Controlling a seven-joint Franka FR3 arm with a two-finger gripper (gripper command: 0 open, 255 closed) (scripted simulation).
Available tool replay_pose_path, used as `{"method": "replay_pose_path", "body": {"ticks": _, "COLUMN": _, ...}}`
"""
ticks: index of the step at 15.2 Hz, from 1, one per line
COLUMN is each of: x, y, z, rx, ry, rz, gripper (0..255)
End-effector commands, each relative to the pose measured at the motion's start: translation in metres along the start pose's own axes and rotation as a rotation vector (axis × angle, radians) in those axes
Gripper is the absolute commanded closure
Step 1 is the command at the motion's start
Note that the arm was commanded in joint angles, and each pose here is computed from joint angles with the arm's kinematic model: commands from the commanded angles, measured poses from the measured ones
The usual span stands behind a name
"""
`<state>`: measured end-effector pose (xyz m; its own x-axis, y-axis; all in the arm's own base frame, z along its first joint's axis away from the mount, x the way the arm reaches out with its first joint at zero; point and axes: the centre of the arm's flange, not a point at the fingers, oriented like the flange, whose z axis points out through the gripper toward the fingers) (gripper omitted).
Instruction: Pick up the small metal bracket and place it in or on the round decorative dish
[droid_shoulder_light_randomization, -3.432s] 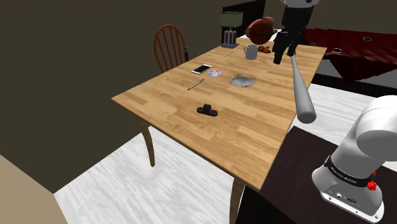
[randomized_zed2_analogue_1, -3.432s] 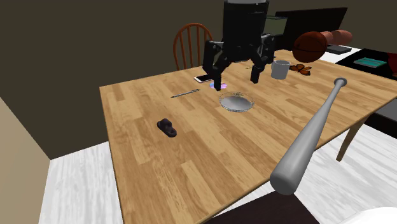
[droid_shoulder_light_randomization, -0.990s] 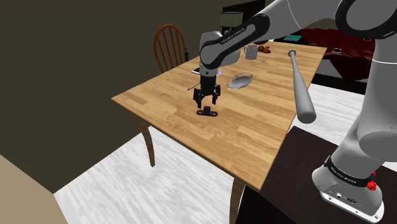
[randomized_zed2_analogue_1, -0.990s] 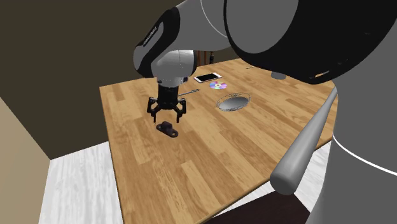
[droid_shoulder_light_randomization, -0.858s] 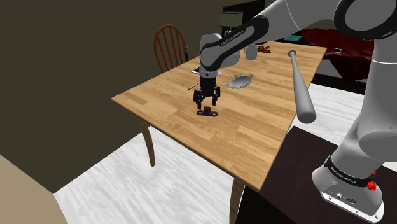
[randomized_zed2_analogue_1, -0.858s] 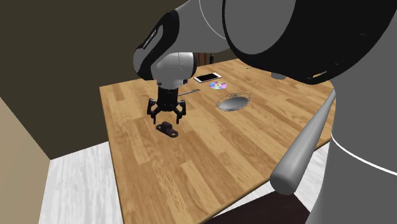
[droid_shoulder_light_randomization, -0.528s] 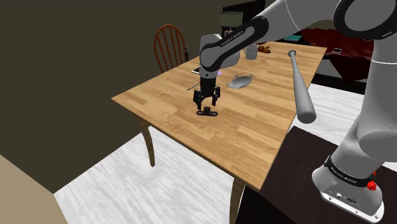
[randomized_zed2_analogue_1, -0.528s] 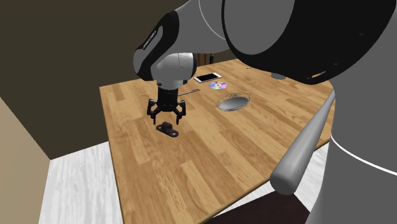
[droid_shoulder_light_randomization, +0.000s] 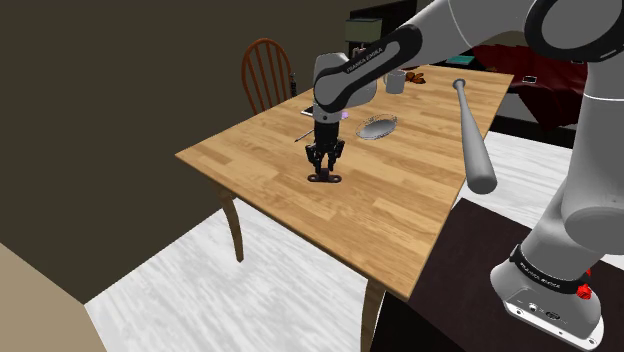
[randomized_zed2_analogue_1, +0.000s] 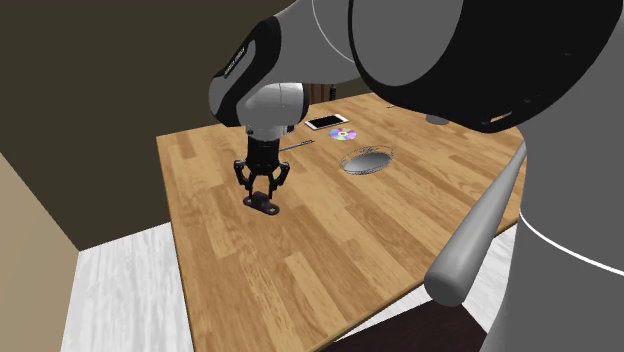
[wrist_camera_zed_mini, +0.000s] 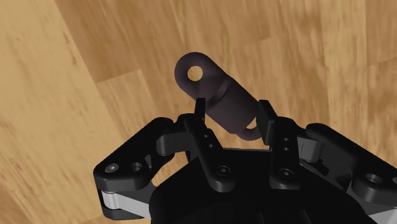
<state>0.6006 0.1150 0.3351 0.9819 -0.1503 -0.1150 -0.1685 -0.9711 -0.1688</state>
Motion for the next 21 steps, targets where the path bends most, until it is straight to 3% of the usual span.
{"method": "replay_pose_path", "body": {"ticks": 1, "x": 0.000, "y": 0.000, "z": 0.001, "rx": -0.001, "ry": -0.001, "rz": 0.001, "gripper": 255}}
{"method": "replay_pose_path", "body": {"ticks": 21, "x": -0.011, "y": -0.015, "z": -0.092, "rx": -0.001, "ry": -0.001, "rz": 0.001, "gripper": 255}}
